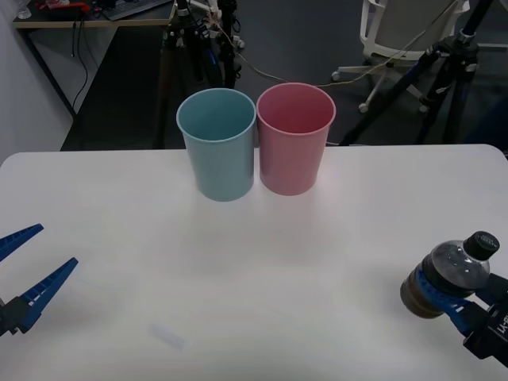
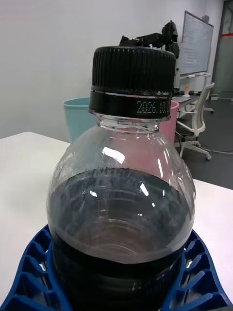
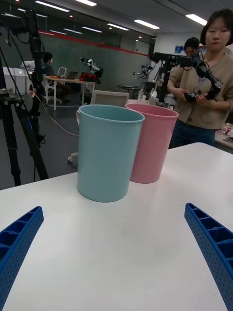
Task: Grasp the object on the table and drop it into the matching bin: aluminum can to the light blue bin, PET bottle to the pink bin.
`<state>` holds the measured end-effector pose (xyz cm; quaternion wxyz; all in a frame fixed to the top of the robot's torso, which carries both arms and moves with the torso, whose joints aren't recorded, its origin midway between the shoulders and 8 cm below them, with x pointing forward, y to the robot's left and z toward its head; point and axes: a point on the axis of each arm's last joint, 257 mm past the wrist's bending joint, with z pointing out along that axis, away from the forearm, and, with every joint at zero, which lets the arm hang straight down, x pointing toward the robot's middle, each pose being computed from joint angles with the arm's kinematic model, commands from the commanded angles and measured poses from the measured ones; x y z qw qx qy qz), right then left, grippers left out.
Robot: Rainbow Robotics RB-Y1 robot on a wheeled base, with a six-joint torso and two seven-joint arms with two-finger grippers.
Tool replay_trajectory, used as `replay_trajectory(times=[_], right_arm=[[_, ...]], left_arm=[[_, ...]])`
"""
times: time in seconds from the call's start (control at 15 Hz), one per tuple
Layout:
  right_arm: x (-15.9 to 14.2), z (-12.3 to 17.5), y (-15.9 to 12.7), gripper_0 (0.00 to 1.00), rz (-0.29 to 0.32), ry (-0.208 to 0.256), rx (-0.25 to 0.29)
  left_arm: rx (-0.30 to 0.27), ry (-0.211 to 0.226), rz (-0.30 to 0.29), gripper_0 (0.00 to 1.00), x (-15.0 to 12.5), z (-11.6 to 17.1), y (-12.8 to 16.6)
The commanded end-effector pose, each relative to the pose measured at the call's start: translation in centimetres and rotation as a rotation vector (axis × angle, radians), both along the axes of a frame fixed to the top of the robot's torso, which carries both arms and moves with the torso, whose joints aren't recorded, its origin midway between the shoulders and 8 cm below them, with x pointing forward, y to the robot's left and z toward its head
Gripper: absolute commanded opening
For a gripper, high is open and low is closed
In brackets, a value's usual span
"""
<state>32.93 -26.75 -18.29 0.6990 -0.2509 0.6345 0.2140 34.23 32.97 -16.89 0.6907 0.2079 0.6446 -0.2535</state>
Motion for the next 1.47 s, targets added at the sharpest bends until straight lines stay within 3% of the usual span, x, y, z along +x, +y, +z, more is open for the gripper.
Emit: replay_trajectory(times=[0.07, 0.4, 0.73, 1.07, 1.47], right_arm=[[1.3, 2.2, -0.2, 0.00, -0.021, 0.002, 0.014], [2.6, 7.3, 1.8, 0.00, 0.018, 0.040, 0.090], [5.7, 13.2, 3.3, 0.00, 0.044, 0.022, 0.078], [10.4, 18.7, 4.1, 0.00, -0.008, -0.042, 0.061], [17.3, 22.0, 7.2, 0.00, -0.007, -0.061, 0.039]], left_arm=[[0.000, 0.000, 0.000, 1.00, 0.0, 0.0, 0.0], [0.000, 0.000, 0.000, 1.00, 0.0, 0.0, 0.0], [0.000, 0.000, 0.000, 1.00, 0.0, 0.0, 0.0], [0.000, 0.000, 0.000, 1.00, 0.0, 0.0, 0.0], [0.000, 0.000, 0.000, 1.00, 0.0, 0.0, 0.0]])
